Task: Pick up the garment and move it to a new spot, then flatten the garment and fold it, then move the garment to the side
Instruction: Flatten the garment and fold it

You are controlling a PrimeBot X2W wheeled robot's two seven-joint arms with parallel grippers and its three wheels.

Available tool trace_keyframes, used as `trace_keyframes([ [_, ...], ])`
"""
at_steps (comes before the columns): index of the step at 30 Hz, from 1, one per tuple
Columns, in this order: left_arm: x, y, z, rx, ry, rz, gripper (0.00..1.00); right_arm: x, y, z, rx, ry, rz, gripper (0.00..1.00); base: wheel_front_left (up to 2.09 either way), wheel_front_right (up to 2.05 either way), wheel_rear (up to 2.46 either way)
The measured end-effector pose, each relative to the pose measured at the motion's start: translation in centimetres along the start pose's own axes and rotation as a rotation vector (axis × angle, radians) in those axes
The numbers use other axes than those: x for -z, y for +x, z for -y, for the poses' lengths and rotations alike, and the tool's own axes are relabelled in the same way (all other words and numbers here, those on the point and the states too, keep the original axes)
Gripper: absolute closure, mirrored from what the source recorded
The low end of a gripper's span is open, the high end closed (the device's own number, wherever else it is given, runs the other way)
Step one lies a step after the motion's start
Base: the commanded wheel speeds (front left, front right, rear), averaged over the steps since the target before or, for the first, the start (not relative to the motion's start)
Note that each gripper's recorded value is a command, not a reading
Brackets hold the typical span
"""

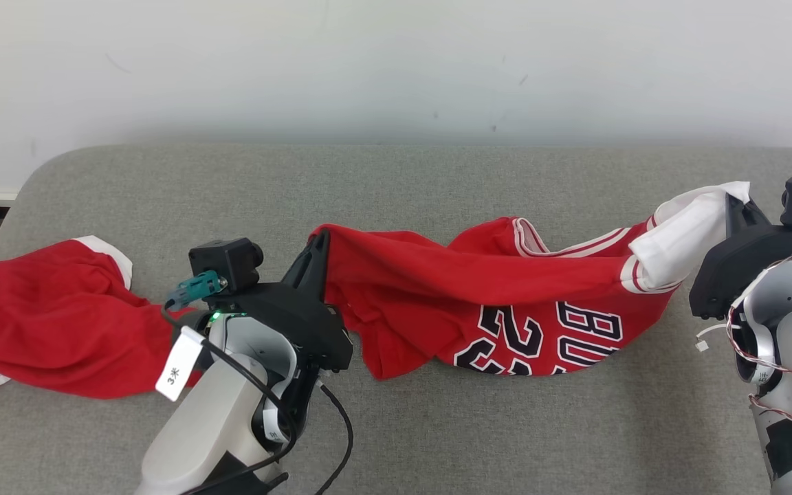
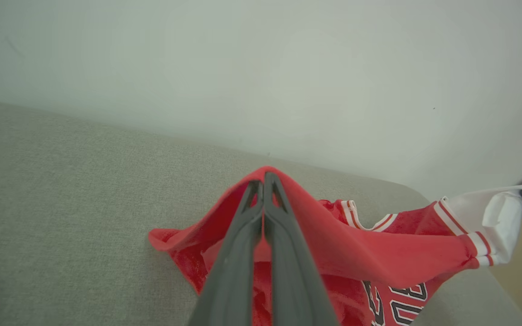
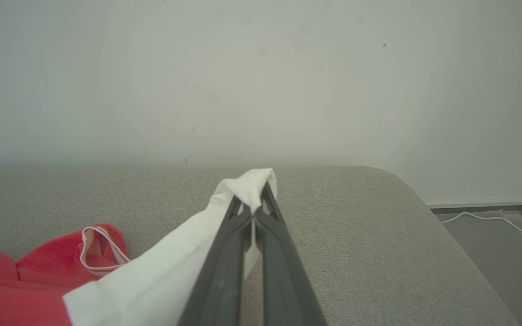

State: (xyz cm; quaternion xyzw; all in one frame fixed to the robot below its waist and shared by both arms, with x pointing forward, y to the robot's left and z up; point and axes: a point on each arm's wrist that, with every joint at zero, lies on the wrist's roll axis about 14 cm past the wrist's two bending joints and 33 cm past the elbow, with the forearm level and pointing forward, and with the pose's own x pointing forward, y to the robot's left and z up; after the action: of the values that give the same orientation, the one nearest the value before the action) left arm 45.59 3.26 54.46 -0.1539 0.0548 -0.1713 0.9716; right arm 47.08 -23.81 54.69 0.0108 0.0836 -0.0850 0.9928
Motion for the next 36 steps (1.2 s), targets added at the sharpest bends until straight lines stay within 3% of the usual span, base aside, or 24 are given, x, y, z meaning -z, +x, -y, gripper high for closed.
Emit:
trace_keyframes([
  [9,-0.9,-1.3,2.6,0.1,-0.018,0.004,1.0,1.0,-1.3,1.2,0.026,0.011,-0.003,1.0,0.0,0.0,0.0],
  [17,-3.2,-5.9,4.3,0.188,0.028,0.084,1.0,-2.2,-5.2,4.5,0.095,0.044,0.167,1.0,0.0,0.0,0.0],
  [21,-3.8,-8.4,4.0,0.191,0.069,0.098,1.0,-2.0,-8.1,6.0,0.137,0.06,0.192,1.0,0.0,0.0,0.0],
  [28,-1.3,-9.1,3.3,0.185,0.062,-0.037,1.0,2.7,-9.9,5.7,0.161,0.112,0.034,1.0,0.0,0.0,0.0],
  [36,3.1,-4.5,2.3,0.16,0.066,-0.278,1.0,4.2,-5.2,2.0,0.071,0.116,-0.084,1.0,0.0,0.0,0.0],
])
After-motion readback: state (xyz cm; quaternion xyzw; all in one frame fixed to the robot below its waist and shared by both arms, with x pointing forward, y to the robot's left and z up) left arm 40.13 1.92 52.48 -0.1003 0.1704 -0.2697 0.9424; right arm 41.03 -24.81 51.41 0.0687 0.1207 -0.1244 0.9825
